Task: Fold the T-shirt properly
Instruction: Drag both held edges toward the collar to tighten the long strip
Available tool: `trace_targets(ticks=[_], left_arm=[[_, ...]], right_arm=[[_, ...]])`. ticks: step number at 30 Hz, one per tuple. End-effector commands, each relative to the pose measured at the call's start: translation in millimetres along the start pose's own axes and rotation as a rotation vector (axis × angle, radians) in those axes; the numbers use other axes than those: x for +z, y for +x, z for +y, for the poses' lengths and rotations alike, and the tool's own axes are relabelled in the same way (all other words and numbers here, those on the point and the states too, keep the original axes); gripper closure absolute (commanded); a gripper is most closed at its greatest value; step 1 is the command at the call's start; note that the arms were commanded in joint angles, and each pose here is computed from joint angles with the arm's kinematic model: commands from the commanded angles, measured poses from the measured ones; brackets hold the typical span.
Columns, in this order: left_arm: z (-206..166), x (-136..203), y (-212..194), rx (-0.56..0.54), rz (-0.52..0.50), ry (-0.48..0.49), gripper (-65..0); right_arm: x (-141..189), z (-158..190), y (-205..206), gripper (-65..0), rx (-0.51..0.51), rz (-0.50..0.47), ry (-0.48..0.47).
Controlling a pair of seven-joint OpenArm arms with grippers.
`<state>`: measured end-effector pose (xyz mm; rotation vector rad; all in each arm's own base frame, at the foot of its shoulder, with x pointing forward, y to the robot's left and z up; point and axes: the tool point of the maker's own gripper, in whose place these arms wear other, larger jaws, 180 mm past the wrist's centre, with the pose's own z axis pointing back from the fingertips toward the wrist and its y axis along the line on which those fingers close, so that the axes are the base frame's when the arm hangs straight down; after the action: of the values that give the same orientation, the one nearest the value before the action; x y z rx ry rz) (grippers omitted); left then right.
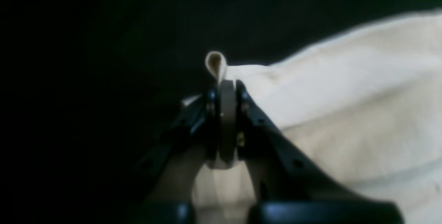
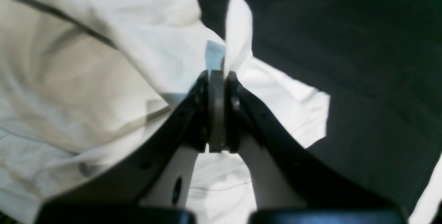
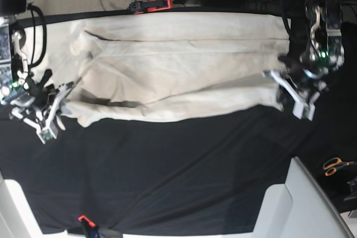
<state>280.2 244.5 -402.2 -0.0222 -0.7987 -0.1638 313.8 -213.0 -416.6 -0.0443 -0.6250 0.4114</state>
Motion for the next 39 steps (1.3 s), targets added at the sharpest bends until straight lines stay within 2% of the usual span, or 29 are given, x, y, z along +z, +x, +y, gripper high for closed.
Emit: trace_targets(ticks=[1,4,10,25,33,39], left_arm=[[3,4,13,-0.012,-0.040,0.005,0.0],[7,6,5,-0.024,-0.019,0.010,0.0],[11,13,-11,-0.048,0.023,0.012,0.0],[23,24,-19,-0.101,0.052,0.027,0.0],[15,27,-47,-0.201,0.122,0.079,0.0],[14,27,-54,-0.219,0.140,0.090,0.0]], right_arm=[[5,-10,6,0.0,0.005,-0.022,-0.024],[2,4,-9,0.0,-0.018,0.000,0.002],[7,8,-25,0.0,-0.055,0.015,-0.001],[17,8,-38,0.0,-0.032,0.031,-0.009],[22,16,-49,0.0,-0.026,0.047,0.002],[30,26,-57,0.0,-0.017,0.063,0.013]])
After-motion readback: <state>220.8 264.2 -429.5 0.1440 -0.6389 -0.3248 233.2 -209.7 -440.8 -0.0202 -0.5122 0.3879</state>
